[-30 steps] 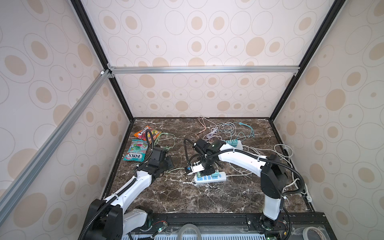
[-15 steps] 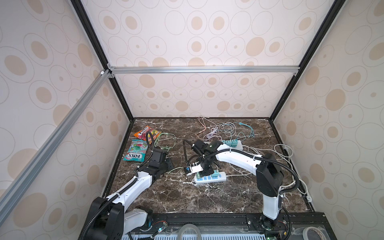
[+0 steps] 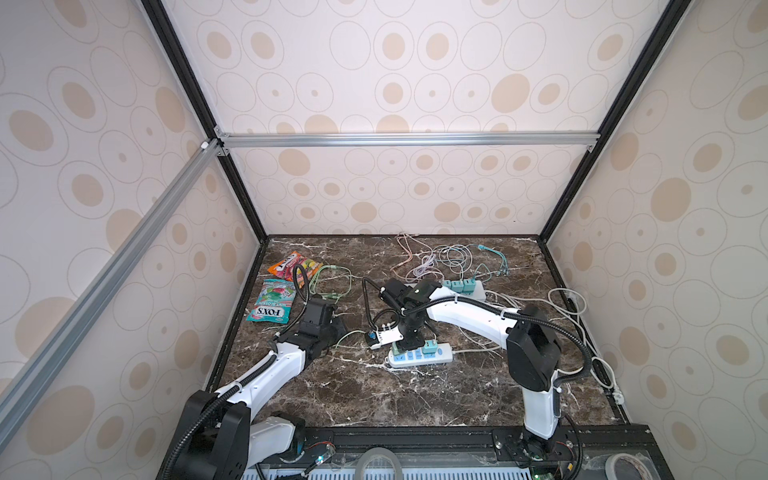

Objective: Insert the plug
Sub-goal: 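Move the light-green charger over the small blue-socket strip with the right gripper, then lower the light-green charger into a socket of the small strip with right gripper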

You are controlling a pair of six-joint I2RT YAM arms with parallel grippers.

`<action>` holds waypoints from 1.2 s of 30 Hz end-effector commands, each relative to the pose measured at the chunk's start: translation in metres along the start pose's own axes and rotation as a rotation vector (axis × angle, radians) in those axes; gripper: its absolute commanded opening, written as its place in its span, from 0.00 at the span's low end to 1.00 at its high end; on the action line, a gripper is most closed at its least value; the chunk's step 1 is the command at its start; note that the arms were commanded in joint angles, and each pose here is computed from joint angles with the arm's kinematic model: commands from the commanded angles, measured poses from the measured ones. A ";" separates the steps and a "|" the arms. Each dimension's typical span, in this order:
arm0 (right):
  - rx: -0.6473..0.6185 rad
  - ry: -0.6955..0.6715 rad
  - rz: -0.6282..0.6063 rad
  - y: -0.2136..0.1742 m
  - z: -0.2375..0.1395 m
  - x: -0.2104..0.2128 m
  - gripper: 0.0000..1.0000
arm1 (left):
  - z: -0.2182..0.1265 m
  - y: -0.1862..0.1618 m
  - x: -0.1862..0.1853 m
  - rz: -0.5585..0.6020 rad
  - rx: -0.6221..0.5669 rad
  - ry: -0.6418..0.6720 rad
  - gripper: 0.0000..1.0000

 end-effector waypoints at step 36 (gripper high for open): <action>0.296 0.065 0.060 -0.048 0.080 0.021 0.00 | 0.006 0.003 0.001 0.003 0.007 0.017 0.00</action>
Point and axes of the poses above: each gripper's point midway between its finger pads, its own z axis out along the fingers, its own x axis along the line the jaws close on, y = z × x, the point moved 5 cm from there along -z, back along the fingers, and after that the axes turned 6 degrees about z, right-handed, at the moved point
